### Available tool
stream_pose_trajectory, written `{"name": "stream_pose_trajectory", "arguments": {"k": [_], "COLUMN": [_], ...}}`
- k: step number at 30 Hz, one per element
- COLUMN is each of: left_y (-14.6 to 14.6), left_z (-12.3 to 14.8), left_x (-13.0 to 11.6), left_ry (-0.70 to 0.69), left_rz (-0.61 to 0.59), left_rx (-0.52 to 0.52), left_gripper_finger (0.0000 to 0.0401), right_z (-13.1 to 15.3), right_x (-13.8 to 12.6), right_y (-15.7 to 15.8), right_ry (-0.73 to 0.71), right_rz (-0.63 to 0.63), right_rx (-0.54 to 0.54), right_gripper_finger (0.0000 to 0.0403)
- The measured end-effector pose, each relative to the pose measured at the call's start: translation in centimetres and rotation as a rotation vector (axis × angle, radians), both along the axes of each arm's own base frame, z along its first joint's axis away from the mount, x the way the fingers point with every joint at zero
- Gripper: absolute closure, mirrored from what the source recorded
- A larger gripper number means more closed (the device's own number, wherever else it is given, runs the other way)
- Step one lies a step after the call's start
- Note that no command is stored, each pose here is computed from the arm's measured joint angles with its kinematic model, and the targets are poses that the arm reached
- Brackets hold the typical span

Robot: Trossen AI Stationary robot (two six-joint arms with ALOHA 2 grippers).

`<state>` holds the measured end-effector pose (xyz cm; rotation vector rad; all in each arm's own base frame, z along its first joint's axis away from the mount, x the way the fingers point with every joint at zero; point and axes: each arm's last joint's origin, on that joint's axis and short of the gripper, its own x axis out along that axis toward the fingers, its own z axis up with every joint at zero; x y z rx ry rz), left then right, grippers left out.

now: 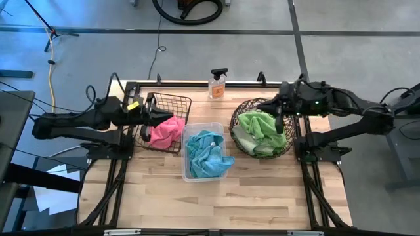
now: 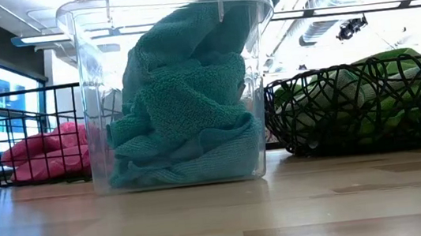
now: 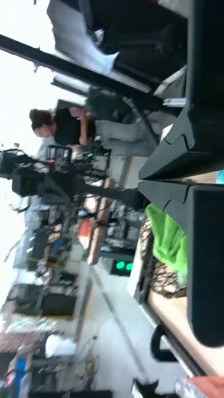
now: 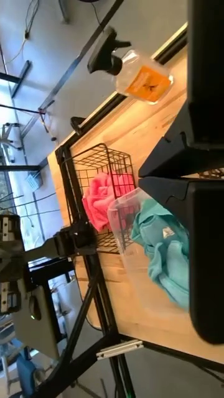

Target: Sort microfiber towel by color & place in baskets

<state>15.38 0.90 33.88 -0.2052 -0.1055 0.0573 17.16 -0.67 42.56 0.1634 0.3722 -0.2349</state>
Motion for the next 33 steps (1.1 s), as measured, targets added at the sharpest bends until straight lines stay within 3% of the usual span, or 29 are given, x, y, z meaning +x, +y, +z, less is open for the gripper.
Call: {"name": "stream_pose_trajectory", "arguments": {"k": [9, 21, 27, 33], "left_y": [-0.1, -0.1, -0.1, -0.1], "left_z": [-4.9, -12.0, -14.2, -14.4], "left_x": [-1.8, -3.6, -4.1, -4.1], "left_ry": [-0.041, -0.218, -0.206, -0.179], "left_rz": [0.045, 0.043, 0.046, 0.041], "left_rx": [-0.003, -0.135, -0.137, -0.134], "left_gripper_finger": [0.0401, 0.0401, 0.0401, 0.0401], "right_z": [0.4, -0.5, -1.0, -1.2], "right_x": [-1.4, 1.2, 2.7, 2.9], "right_y": [-0.1, -0.1, -0.1, 0.4], "right_ry": [-0.015, 0.016, 0.028, 0.026], "right_rz": [-0.03, -0.053, -0.07, -0.059], "right_rx": [-0.041, 0.014, 0.06, 0.106], "right_gripper_finger": [0.0402, 0.0402, 0.0403, 0.0403]}}
